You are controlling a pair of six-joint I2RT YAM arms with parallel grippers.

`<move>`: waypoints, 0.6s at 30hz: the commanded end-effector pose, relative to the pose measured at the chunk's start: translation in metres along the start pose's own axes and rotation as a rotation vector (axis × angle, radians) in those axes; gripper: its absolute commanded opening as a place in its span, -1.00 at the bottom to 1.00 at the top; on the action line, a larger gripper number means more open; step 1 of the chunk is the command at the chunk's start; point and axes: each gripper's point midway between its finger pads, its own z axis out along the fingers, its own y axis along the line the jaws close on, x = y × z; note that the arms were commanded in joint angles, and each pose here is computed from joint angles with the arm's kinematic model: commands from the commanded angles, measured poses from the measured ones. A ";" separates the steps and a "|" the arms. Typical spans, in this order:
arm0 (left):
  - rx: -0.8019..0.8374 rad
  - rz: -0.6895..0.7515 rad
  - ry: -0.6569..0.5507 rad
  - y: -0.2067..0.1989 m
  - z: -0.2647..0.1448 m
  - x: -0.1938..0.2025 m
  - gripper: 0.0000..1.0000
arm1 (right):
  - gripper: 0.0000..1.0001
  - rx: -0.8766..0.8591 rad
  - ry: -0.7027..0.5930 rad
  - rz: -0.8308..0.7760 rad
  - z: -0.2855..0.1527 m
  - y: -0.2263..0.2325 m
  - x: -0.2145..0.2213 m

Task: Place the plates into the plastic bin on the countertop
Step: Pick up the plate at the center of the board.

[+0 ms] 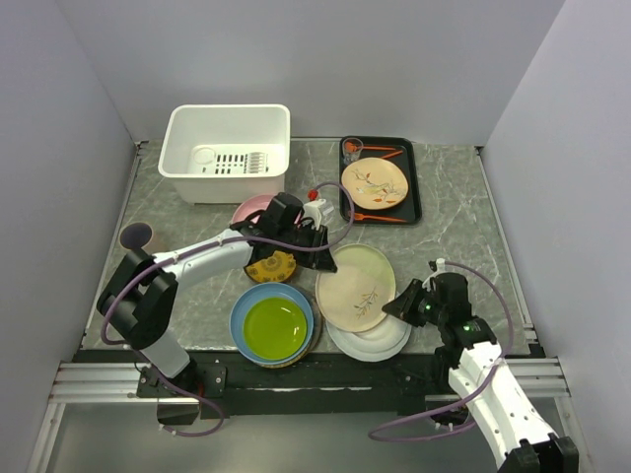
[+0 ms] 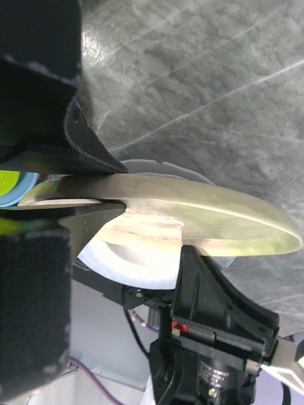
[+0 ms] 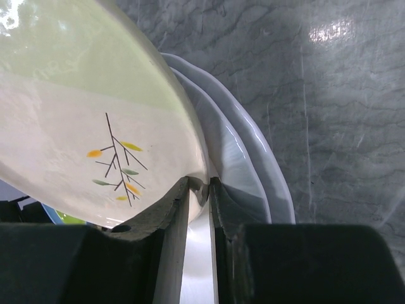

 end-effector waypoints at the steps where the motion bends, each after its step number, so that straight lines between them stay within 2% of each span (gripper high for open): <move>1: -0.029 0.039 0.080 -0.004 0.019 0.034 -0.99 | -0.52 -0.189 -0.219 -0.127 -0.005 0.056 -0.059; 5: -0.116 0.042 0.002 0.006 0.013 0.021 -0.99 | -0.52 -0.202 -0.250 -0.141 -0.008 0.063 -0.069; 11: -0.132 0.056 -0.066 -0.008 -0.009 0.004 -0.99 | -0.46 -0.238 -0.291 -0.163 -0.018 0.080 -0.082; 14: -0.126 0.041 -0.088 -0.014 -0.017 -0.001 -0.99 | -0.27 -0.258 -0.302 -0.173 -0.024 0.088 -0.085; 18: -0.075 0.005 -0.107 -0.021 -0.027 -0.004 -0.99 | 0.10 -0.269 -0.315 -0.182 -0.030 0.092 -0.086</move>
